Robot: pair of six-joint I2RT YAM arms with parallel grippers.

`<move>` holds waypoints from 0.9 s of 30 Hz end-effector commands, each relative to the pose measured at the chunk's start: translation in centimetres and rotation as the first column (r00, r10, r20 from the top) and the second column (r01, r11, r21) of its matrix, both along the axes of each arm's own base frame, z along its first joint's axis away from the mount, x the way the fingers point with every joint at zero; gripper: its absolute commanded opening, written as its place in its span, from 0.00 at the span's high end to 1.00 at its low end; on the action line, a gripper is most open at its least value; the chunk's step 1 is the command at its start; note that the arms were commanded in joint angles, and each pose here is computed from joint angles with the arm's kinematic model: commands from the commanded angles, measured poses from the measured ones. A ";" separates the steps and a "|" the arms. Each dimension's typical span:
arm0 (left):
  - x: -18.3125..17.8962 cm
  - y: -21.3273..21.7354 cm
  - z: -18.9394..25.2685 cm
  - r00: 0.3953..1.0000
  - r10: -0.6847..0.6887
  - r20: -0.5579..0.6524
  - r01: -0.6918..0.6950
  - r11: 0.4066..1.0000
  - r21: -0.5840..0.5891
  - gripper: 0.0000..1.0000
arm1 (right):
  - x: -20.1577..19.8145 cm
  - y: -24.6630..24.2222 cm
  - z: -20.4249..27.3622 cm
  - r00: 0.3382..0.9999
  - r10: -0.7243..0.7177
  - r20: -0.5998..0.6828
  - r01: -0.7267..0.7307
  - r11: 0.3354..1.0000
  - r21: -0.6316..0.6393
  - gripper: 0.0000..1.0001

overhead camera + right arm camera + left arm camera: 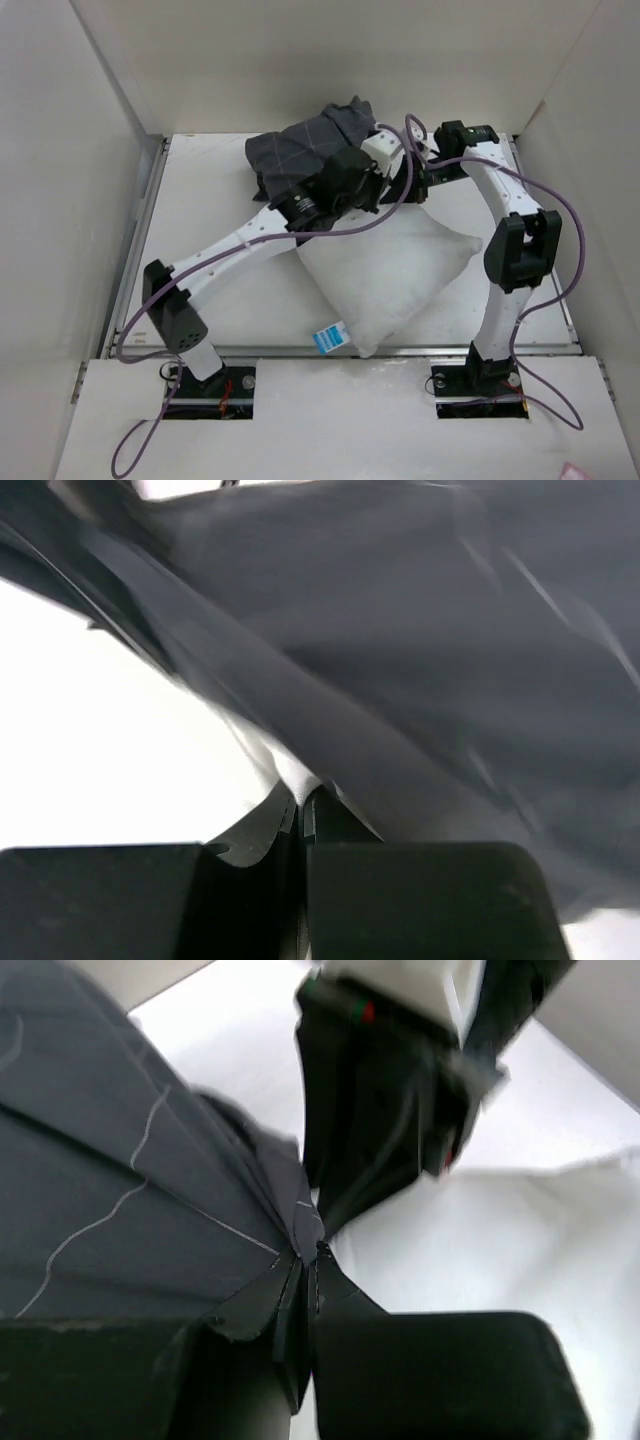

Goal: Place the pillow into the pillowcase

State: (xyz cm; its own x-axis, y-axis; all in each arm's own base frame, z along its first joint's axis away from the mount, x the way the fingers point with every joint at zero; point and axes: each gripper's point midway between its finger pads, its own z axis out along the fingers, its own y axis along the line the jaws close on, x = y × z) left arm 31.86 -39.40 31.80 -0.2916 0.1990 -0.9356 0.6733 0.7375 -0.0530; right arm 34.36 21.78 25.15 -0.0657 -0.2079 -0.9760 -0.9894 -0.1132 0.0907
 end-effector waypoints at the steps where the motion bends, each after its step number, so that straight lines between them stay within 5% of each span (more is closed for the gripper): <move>1: -2.7 0.0 5.6 0.999 -0.009 0.039 0.018 0.972 -0.236 1.00 | 1.6 1.2 4.3 0.998 0.022 -0.064 -0.006 0.970 0.245 1.00; 7: 0.2 1.5 3.4 0.982 0.190 0.009 -0.185 0.967 -0.177 1.00 | 3.9 -0.4 3.2 0.976 -0.019 -0.218 0.069 0.973 0.221 1.00; 14: 3.1 1.3 4.1 0.954 0.300 -0.016 -0.298 0.935 -0.194 1.00 | 3.8 -1.7 0.9 0.974 -0.070 -0.215 0.103 0.984 0.148 1.00; 27: 5.3 1.7 5.5 0.944 0.331 0.006 -0.320 0.917 -0.238 1.00 | 8.1 -4.0 2.8 0.940 -0.212 -0.267 0.219 0.976 -0.004 0.98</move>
